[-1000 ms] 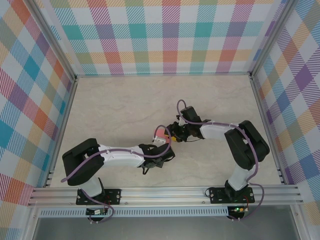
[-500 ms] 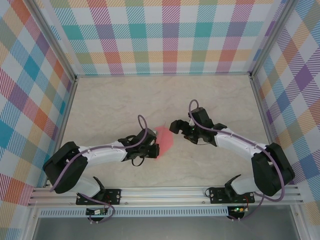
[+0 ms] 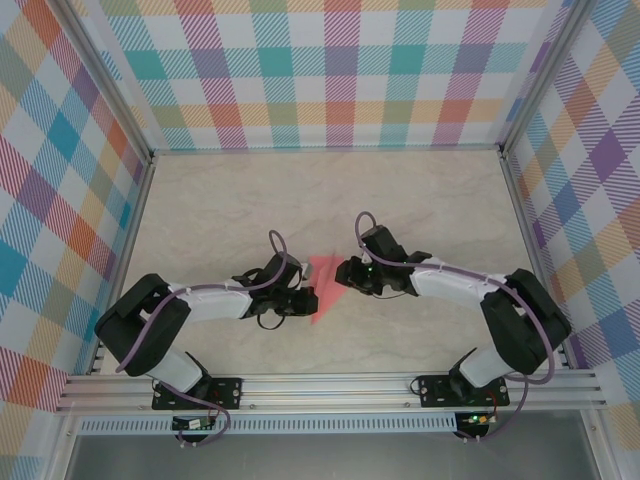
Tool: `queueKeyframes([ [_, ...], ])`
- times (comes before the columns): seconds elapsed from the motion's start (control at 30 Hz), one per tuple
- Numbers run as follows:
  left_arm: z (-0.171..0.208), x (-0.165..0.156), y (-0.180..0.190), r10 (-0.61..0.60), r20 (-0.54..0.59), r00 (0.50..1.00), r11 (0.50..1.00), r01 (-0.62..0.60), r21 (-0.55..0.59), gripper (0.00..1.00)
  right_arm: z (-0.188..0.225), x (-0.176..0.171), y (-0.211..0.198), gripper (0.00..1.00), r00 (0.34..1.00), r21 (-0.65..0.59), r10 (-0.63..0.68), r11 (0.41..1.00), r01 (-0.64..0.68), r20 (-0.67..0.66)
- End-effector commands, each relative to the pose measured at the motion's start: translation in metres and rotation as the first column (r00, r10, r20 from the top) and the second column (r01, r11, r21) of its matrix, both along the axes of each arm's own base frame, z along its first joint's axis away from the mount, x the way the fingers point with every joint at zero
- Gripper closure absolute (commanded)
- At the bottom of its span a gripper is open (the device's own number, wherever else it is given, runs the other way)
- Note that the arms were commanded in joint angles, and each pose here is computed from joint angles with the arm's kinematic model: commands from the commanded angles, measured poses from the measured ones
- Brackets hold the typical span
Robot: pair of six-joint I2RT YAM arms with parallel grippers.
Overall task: Fold a paper plane with a square sheet of paper (pick it up from the middle)
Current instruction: Fourth fold the wing at the center of the table.
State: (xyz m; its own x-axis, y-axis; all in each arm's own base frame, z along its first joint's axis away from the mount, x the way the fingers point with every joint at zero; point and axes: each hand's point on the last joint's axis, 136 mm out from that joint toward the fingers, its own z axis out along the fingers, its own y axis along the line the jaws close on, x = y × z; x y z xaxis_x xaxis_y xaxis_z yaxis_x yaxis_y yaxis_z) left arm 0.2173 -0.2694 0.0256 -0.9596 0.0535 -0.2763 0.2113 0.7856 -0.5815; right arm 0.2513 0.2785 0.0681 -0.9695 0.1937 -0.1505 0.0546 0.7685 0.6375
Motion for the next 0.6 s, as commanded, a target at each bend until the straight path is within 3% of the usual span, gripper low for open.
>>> queueKeyframes([
  [0.0,-0.003,-0.001,0.000,-0.001,-0.040,0.999,0.999,-0.001,-0.048,0.95,0.015,0.005,0.031,0.70,0.999,0.134,0.043,0.990,-0.045,0.017],
  [0.23,-0.009,-0.001,0.004,0.025,-0.087,0.996,0.996,-0.032,-0.082,0.96,0.019,0.009,0.059,0.79,0.995,0.249,0.097,0.964,-0.094,0.000],
  [0.57,-0.008,0.004,0.010,0.058,-0.152,0.987,0.985,-0.081,-0.152,0.96,0.000,0.017,0.070,0.81,0.995,0.263,0.087,0.962,-0.069,-0.057],
])
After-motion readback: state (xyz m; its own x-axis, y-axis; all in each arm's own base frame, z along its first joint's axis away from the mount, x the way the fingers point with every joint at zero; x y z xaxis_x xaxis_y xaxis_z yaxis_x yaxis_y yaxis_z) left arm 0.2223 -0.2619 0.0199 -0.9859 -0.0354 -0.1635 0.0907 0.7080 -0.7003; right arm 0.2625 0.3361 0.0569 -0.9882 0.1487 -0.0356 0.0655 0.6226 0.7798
